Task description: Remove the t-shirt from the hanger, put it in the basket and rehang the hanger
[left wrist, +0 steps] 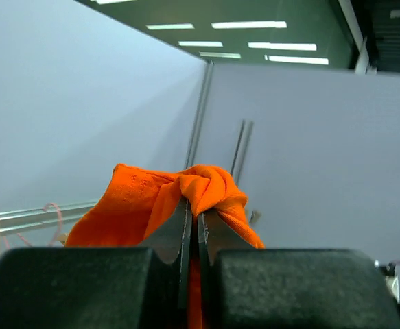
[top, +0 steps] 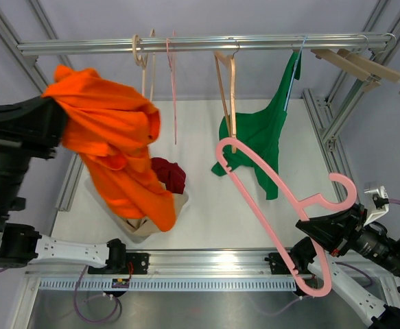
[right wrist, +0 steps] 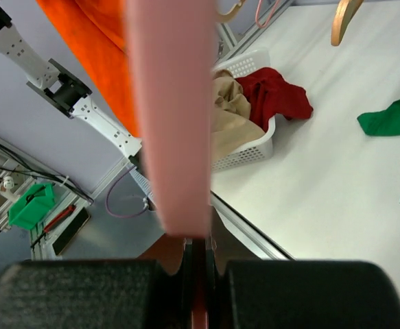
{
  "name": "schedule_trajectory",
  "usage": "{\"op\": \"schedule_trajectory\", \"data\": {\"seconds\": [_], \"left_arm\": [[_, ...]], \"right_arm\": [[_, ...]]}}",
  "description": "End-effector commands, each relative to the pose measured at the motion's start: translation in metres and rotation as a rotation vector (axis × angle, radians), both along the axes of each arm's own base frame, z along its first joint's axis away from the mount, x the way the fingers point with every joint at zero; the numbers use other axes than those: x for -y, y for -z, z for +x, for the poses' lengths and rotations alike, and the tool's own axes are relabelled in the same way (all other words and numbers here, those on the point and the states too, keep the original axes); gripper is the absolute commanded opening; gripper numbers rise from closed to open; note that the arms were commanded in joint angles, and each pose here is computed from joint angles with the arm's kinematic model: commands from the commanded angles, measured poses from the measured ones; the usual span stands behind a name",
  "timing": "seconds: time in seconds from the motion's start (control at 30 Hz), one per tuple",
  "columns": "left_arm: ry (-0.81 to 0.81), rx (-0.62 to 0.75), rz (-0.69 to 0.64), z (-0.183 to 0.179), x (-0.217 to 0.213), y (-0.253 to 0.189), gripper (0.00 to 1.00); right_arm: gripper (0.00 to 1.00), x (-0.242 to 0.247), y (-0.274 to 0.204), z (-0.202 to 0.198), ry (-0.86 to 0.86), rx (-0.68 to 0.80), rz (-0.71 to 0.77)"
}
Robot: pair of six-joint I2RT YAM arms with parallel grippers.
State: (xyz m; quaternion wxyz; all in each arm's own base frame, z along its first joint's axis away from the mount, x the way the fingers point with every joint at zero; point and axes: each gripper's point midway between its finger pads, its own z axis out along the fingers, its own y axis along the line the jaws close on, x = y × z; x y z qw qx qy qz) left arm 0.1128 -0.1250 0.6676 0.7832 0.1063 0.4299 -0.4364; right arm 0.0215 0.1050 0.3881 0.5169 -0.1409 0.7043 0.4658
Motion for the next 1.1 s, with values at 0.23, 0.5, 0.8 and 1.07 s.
{"op": "schedule_trajectory", "data": {"seconds": [0.23,0.5,0.8,1.07], "left_arm": [[-0.176,-0.119,-0.029,0.022,-0.08,0.034,0.0],[-0.38,-0.171,0.067,0.045,-0.075,0.098,0.0],[-0.46,-0.162,0.104,0.051,-0.076,0.137,0.0],[-0.47,-0.357,0.118,0.055,-0.105,0.243,0.0]], "right_arm": [[0.0,-0.001,-0.014,0.005,-0.003,0.07,-0.023],[0.0,-0.013,-0.022,0.035,0.039,0.063,-0.046],[0.0,-0.017,-0.03,0.044,0.056,0.072,-0.045],[0.0,-0.014,-0.036,0.066,0.135,0.067,-0.096]]}}
